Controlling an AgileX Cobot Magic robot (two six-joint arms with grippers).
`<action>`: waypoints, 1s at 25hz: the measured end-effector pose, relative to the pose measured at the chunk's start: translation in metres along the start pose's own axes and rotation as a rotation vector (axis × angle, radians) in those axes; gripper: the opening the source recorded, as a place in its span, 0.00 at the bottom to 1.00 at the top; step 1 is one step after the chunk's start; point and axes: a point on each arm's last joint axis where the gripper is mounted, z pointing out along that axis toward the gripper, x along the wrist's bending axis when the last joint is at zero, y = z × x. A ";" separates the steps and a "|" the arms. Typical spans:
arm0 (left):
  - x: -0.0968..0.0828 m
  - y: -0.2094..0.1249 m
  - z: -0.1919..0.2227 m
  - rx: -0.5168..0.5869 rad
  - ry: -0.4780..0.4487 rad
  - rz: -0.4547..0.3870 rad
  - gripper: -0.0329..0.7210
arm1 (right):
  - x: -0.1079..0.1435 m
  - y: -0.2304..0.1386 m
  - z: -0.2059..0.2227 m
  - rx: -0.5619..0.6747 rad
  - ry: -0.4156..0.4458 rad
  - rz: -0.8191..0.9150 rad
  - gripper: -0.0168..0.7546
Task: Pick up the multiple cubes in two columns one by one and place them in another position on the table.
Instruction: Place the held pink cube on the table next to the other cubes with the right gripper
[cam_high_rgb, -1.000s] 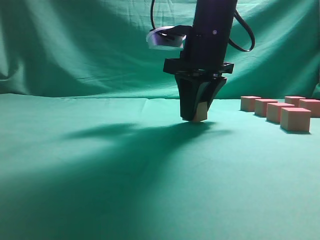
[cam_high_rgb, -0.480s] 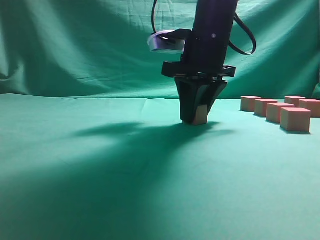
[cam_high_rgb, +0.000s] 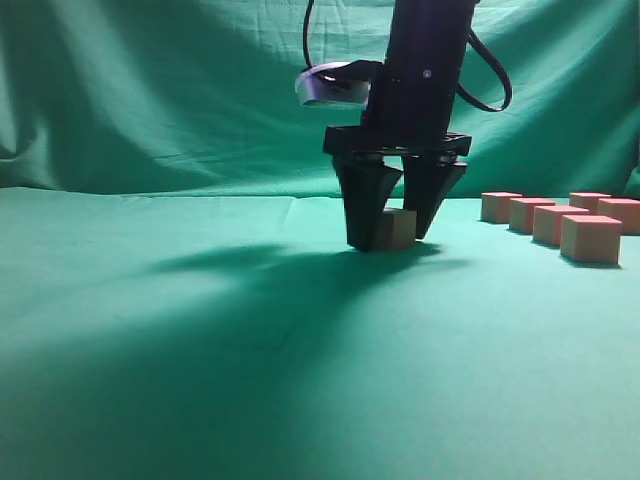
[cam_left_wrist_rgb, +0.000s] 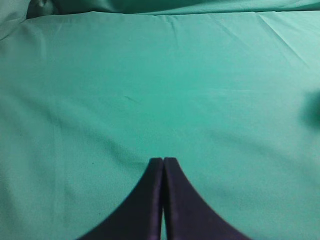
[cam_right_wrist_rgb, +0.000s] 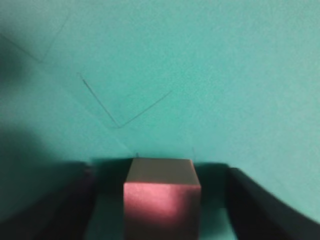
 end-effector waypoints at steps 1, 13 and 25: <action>0.000 0.000 0.000 0.000 0.000 0.000 0.04 | 0.000 0.000 0.000 0.000 0.000 0.000 0.72; 0.000 0.000 0.000 0.000 0.000 0.000 0.04 | 0.000 0.015 -0.055 -0.061 -0.019 -0.006 0.89; 0.000 0.000 0.000 0.000 0.000 0.000 0.04 | -0.004 0.006 -0.185 -0.203 -0.235 0.167 0.81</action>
